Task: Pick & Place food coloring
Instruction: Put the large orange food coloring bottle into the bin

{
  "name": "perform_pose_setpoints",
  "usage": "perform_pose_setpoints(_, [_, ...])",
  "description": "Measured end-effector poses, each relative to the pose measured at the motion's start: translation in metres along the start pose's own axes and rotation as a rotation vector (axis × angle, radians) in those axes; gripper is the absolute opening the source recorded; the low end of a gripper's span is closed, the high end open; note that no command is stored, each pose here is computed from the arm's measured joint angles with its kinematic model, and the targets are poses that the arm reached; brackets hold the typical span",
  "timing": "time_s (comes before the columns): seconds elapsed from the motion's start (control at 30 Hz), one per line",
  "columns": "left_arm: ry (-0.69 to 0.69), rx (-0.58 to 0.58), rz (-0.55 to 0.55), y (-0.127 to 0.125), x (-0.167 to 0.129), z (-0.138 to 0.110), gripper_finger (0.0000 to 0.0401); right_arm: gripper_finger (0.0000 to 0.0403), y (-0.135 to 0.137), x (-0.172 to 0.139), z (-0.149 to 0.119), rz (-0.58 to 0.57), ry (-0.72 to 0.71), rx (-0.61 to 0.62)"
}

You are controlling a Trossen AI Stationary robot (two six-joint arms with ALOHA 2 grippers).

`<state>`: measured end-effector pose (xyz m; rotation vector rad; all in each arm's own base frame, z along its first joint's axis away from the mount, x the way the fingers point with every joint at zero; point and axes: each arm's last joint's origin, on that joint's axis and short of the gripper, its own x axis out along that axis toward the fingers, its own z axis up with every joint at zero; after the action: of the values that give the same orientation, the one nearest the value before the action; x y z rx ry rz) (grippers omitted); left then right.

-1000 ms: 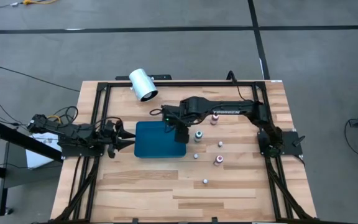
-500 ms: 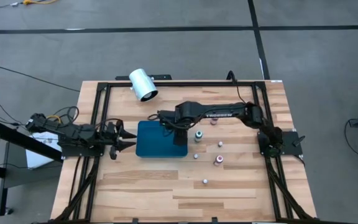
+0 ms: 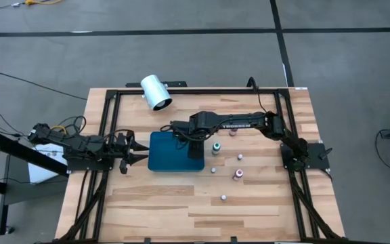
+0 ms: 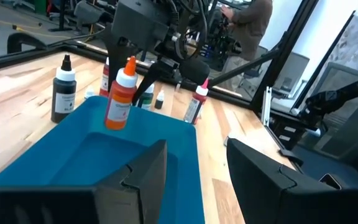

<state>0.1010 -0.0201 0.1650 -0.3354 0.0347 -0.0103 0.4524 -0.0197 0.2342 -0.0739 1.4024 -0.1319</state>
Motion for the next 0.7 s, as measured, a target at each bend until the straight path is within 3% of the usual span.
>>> perform_pose_setpoints(0.53, [0.000, -0.004, 0.000, 0.000, 0.000, 0.000, 0.0160, 0.0156, 0.001, 0.000, 0.006, 0.001, -0.064, 0.005])
perform_pose_setpoints(0.7, [0.000, -0.004, 0.000, 0.000, 0.000, 0.000, 0.0160, 0.0163, 0.005, 0.014, 0.003, 0.001, -0.046, 0.007])
